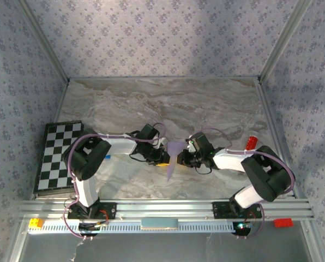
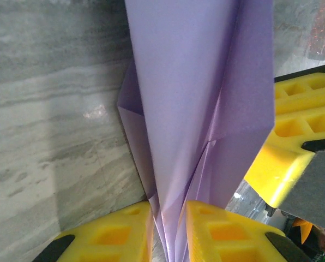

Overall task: Fold a paper plane with a square sheet of paper (pick it up from the middle)
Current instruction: Turn over the paper at the center of the table.

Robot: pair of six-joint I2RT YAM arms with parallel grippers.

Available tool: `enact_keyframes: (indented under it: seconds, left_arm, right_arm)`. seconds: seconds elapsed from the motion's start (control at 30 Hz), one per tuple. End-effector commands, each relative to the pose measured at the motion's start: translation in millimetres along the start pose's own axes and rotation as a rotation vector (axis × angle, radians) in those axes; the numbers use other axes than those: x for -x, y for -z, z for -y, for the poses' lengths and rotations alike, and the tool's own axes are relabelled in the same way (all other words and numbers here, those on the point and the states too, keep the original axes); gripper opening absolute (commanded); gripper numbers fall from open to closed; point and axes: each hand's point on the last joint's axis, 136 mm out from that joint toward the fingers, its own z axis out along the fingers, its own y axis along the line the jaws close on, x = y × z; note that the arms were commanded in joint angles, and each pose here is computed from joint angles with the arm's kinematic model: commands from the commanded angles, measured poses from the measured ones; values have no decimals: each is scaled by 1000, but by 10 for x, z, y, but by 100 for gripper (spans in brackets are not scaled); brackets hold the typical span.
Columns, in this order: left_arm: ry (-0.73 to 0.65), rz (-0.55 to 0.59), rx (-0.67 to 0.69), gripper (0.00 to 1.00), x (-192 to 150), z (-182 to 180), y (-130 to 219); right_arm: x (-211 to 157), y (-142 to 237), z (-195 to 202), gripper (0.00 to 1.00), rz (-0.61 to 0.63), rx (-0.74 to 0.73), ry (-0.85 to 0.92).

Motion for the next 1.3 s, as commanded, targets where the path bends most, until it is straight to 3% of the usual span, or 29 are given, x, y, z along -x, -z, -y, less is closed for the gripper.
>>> enact_keyframes:
  seconds: [0.0, 0.33, 0.67, 0.73, 1.0, 1.27]
  left_arm:
    - [-13, -25, -45, 23, -5, 89, -81]
    - [-11, -15, -99, 19, 23, 151, -105]
    - [-35, 22, -97, 5, 57, 236, -4]
    - [-48, 50, -55, 5, 78, 224, 66]
    - [-85, 210, 340, 1, 190, -64, 557]
    - [-115, 216, 419, 1, 197, -43, 581]
  right_arm:
    - [-21, -67, -34, 15, -14, 25, -11]
    - [-41, -101, -29, 14, -23, 43, -25]
    - [-5, -56, -23, 14, -5, 50, -39]
    - [20, -12, -21, 15, 13, 49, -42]
    - [143, 224, -148, 20, 88, 64, -29]
    - [290, 282, -606, 33, 126, 159, 3]
